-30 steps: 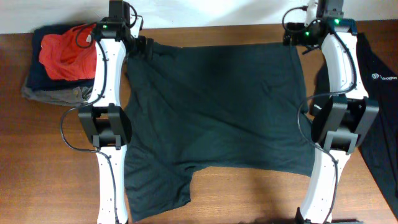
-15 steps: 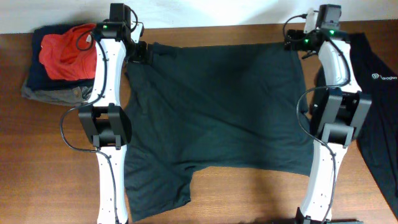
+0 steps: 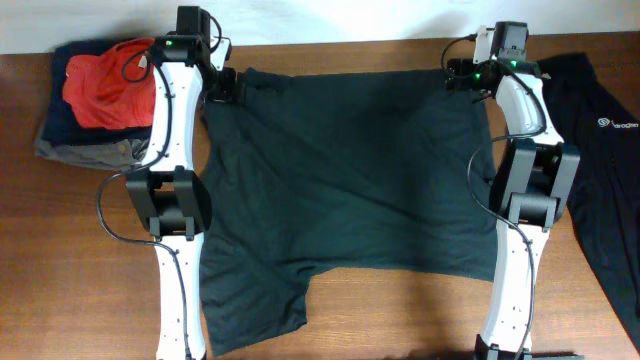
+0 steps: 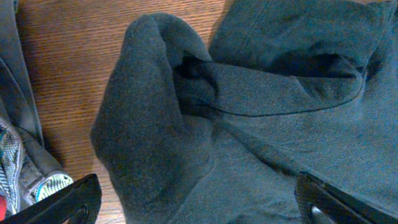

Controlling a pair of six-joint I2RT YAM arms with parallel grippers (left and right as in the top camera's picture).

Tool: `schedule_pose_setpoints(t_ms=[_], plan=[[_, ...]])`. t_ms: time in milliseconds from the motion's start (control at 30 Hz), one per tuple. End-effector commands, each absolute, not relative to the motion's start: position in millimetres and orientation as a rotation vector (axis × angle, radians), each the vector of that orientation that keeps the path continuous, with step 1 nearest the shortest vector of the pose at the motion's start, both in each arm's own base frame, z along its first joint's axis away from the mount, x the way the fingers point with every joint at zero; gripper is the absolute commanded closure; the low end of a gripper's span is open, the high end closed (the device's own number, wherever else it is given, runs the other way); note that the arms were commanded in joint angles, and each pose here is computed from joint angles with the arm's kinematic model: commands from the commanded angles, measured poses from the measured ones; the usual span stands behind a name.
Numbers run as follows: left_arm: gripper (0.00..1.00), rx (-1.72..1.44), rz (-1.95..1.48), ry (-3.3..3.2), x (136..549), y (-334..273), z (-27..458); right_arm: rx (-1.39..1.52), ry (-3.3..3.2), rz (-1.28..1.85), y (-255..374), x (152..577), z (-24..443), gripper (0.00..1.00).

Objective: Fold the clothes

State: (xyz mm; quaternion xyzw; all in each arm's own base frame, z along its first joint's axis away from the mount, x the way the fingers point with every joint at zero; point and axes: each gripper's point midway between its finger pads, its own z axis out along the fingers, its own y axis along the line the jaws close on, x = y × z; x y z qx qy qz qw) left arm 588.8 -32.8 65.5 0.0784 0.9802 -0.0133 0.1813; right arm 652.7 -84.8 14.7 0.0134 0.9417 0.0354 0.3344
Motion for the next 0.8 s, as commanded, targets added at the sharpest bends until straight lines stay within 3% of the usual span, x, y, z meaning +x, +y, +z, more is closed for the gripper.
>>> schedule_pose_setpoints(t_ms=[0, 300, 433, 767], plan=[[0.01, 0.214, -0.058, 2.766, 589.8, -32.4, 64.4, 0.032, 2.449, 0.086, -87.1, 656.3, 11.8, 0.01], [0.01, 0.215, -0.068, 2.763, 590.5, -33.6, 64.7, 0.017, 2.485, 0.101, -75.7, 653.8, -13.5, 0.0], [0.01, 0.215, -0.068, 2.763, 590.5, -33.6, 64.7, 0.005, 2.492, 0.082, -68.6, 654.6, -17.0, 0.12], [0.01, 0.215, -0.068, 2.763, 590.4, -33.6, 64.3, 0.028, 2.52, -0.037, -74.6, 650.9, -21.3, 0.18]])
